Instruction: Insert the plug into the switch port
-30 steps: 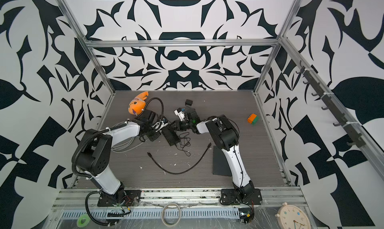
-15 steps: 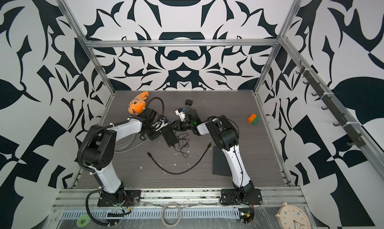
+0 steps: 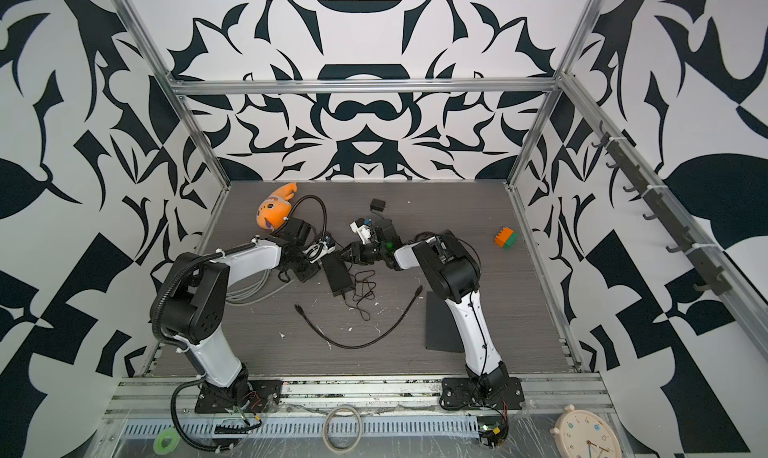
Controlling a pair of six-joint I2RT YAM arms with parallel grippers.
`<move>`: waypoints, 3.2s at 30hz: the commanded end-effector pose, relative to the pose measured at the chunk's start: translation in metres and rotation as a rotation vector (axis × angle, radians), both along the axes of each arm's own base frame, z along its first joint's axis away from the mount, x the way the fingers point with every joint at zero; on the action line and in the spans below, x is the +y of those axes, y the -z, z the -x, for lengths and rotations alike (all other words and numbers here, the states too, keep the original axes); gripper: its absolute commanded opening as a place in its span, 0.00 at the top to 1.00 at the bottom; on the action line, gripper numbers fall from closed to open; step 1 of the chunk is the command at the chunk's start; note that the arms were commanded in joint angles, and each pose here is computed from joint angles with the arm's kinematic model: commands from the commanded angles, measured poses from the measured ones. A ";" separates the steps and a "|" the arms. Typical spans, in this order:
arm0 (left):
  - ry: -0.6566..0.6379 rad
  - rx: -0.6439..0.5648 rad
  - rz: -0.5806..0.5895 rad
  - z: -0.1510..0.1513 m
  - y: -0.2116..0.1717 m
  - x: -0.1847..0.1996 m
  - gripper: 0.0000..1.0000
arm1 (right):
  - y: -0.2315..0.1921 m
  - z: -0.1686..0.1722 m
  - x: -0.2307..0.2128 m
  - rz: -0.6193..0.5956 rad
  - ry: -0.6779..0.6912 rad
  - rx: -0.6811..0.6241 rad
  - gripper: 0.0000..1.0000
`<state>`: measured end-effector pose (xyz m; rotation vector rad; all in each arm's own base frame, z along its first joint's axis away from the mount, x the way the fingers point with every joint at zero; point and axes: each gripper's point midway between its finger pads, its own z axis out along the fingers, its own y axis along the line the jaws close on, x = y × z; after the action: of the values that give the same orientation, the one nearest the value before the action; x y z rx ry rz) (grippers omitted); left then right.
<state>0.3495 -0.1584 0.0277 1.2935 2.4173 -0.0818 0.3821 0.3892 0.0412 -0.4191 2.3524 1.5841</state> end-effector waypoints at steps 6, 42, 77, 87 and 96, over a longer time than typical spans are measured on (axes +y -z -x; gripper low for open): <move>0.064 -0.073 0.129 -0.005 -0.025 -0.015 1.00 | -0.010 0.025 0.008 0.037 -0.081 0.027 0.59; 0.166 0.051 0.117 -0.002 -0.011 -0.025 1.00 | -0.008 0.042 0.014 -0.029 -0.205 0.055 0.59; 0.406 -0.111 0.351 0.035 -0.118 -0.037 1.00 | -0.120 0.014 -0.028 -0.053 0.095 -0.043 0.55; 0.420 -0.192 0.263 0.039 -0.118 -0.040 1.00 | -0.141 0.018 -0.032 -0.181 0.282 0.135 0.55; 0.439 -0.246 0.187 0.040 -0.113 -0.042 1.00 | -0.148 0.043 -0.004 -0.219 0.333 0.242 0.54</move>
<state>0.3087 -0.2022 0.1395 1.5909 1.8758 -0.3078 0.3355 0.3822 0.1580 0.1476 2.3445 1.7110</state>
